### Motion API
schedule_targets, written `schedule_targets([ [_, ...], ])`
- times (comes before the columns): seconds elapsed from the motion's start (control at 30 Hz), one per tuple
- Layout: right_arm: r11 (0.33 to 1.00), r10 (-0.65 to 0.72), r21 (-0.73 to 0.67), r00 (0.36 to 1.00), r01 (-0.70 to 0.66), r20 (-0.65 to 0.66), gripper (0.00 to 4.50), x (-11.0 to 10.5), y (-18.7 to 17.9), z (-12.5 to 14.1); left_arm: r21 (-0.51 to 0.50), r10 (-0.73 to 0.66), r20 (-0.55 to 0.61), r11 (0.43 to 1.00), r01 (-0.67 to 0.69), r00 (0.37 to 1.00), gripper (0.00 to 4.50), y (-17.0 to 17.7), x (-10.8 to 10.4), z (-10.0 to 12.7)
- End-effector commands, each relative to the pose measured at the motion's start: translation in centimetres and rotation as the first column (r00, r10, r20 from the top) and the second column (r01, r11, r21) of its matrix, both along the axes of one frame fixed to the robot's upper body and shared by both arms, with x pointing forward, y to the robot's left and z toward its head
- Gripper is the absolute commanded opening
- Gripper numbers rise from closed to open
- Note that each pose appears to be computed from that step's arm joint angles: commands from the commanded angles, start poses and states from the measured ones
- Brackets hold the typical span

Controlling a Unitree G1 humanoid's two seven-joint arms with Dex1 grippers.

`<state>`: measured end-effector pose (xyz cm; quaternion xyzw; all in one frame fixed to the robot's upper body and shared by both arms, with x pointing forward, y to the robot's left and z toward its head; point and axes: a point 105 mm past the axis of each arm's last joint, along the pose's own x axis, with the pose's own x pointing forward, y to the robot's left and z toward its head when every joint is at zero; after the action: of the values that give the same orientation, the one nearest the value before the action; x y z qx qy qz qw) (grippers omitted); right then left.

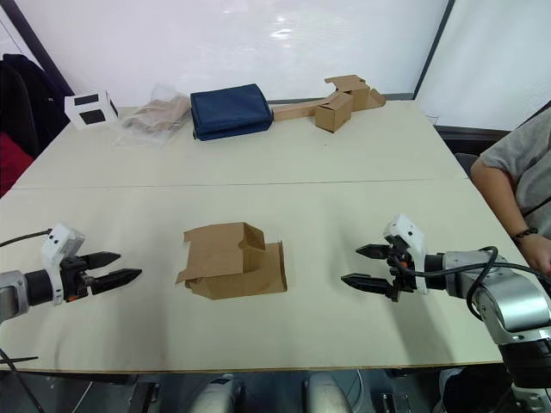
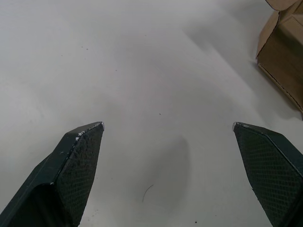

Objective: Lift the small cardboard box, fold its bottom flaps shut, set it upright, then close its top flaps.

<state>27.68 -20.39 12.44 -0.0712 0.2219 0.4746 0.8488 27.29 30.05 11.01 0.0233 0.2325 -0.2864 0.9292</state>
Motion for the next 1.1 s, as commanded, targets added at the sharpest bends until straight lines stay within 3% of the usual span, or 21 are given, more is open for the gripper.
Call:
schedule_targets([
  [0.03,1.000,-0.002,-0.002,1.000,0.002,0.030,4.50,0.2,-0.1,0.4,0.033,0.003,0.057,0.999,-0.005,0.998,4.49,0.3,0.2,1.1],
  [0.47,0.999,-0.008,0.049,0.998,0.005,0.063,4.50,0.6,0.5,0.9,0.030,0.037,0.063,0.999,-0.039,0.997,4.49,0.7,0.7,1.4],
  [0.67,0.997,-0.066,-0.019,0.992,0.069,0.112,4.50,1.6,0.0,0.5,0.064,0.028,0.064,0.997,-0.032,0.998,4.49,0.1,1.2,1.7],
  [0.8,0.999,-0.052,-0.009,0.992,0.054,0.112,4.50,1.8,-0.2,0.8,0.027,0.047,0.086,0.998,-0.049,0.995,4.49,0.2,1.6,2.3],
  [1.1,0.999,-0.034,0.007,0.994,0.033,0.104,4.50,0.9,-0.3,1.8,-0.151,0.024,-0.011,0.988,-0.026,1.000,4.49,0.3,1.1,2.5],
])
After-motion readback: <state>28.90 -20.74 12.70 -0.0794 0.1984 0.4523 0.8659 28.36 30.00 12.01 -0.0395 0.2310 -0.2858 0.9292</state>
